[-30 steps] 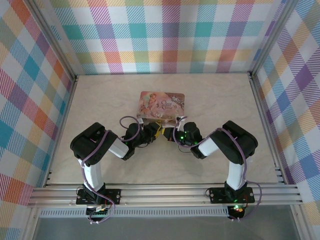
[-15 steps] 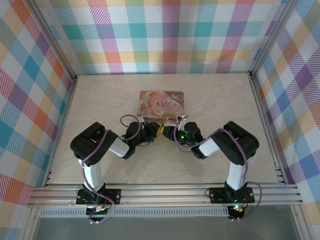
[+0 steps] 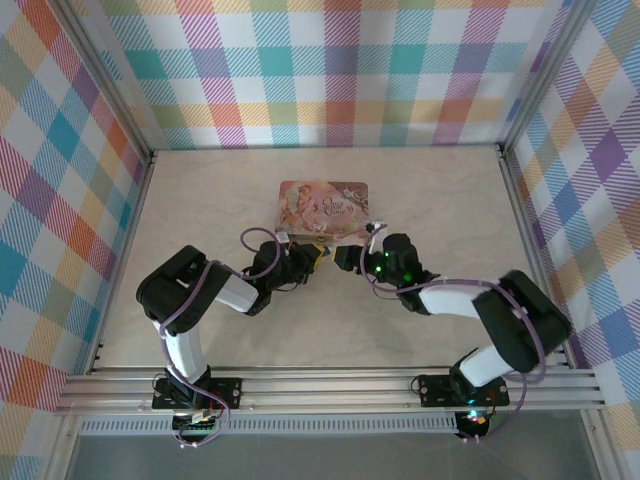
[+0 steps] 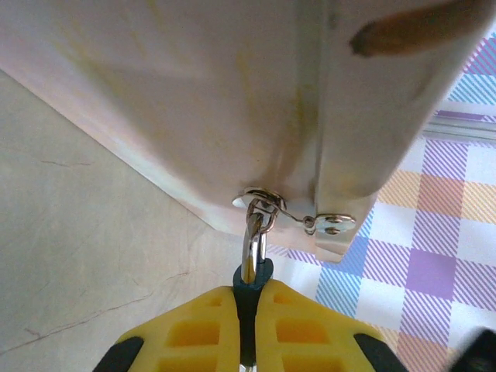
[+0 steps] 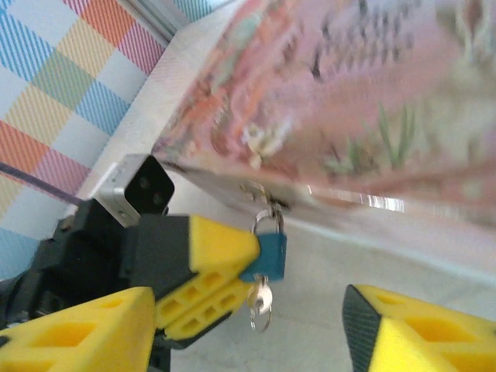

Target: Unlock the padlock with the key

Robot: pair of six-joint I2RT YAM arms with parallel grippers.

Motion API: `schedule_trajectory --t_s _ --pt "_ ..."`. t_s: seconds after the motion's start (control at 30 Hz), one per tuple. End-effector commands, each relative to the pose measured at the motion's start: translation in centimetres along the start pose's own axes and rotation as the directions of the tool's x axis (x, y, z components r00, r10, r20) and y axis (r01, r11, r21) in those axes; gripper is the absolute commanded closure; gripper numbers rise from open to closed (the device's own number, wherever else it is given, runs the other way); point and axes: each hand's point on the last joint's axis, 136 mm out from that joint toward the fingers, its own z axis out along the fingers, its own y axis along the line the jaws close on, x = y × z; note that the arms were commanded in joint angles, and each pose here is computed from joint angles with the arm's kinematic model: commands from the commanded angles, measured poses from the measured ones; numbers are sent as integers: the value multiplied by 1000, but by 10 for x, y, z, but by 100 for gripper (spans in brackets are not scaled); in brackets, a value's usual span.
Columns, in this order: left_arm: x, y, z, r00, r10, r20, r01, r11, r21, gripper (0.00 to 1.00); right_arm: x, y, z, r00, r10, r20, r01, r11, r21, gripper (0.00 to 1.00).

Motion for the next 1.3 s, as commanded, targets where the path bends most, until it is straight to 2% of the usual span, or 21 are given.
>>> schedule_trajectory --t_s 0.0,0.1,0.2,0.33,0.4,0.47,0.6,0.7,0.8,0.97,1.0,1.03,1.27 --pt "6 -10 -1 1000 25 -20 -25 1000 -10 94 -10 -10 -15 952 -291 -93 301 946 124 27" --pt "6 -12 -2 1000 21 -19 -22 1000 -10 95 -31 -8 -26 900 -427 -88 436 884 169 18" --pt "7 -15 -2 1000 16 -25 -16 1000 -8 95 -54 -2 -35 845 -532 -50 530 822 210 1" --pt "7 -16 -2 1000 13 -26 -13 1000 -10 95 -81 11 -49 750 -662 9 640 729 242 0" --pt "7 -16 -2 1000 12 -26 -13 1000 -11 95 -97 11 -54 741 -669 46 628 717 301 0" --pt "7 -18 -3 1000 12 -26 -12 1000 -11 95 -101 9 -55 727 -686 29 643 695 322 0" --pt "8 -18 -4 999 13 -29 -13 1000 -14 95 -84 9 -48 643 -760 -93 756 611 234 0" --pt "8 -18 -4 999 12 -29 -12 1000 -14 96 -75 9 -50 546 -831 -103 830 521 201 0" --pt "9 -16 -4 1000 3 -31 -3 1000 -20 96 -70 12 -53 431 -900 -65 888 409 210 0" --pt "9 -18 -4 999 0 -35 -1 1000 -14 97 -30 18 -44 175 -983 -62 978 166 129 0" --pt "9 -17 -4 999 -2 -33 1 1000 -16 97 -22 19 -42 140 -989 -55 984 133 115 0" --pt "8 -17 -4 1000 -4 -31 3 1000 -15 98 -15 20 -39 123 -991 -45 988 118 101 0" --pt "9 -18 -4 999 -15 -33 15 1000 -13 98 27 26 -10 131 -991 -31 991 131 7 1"
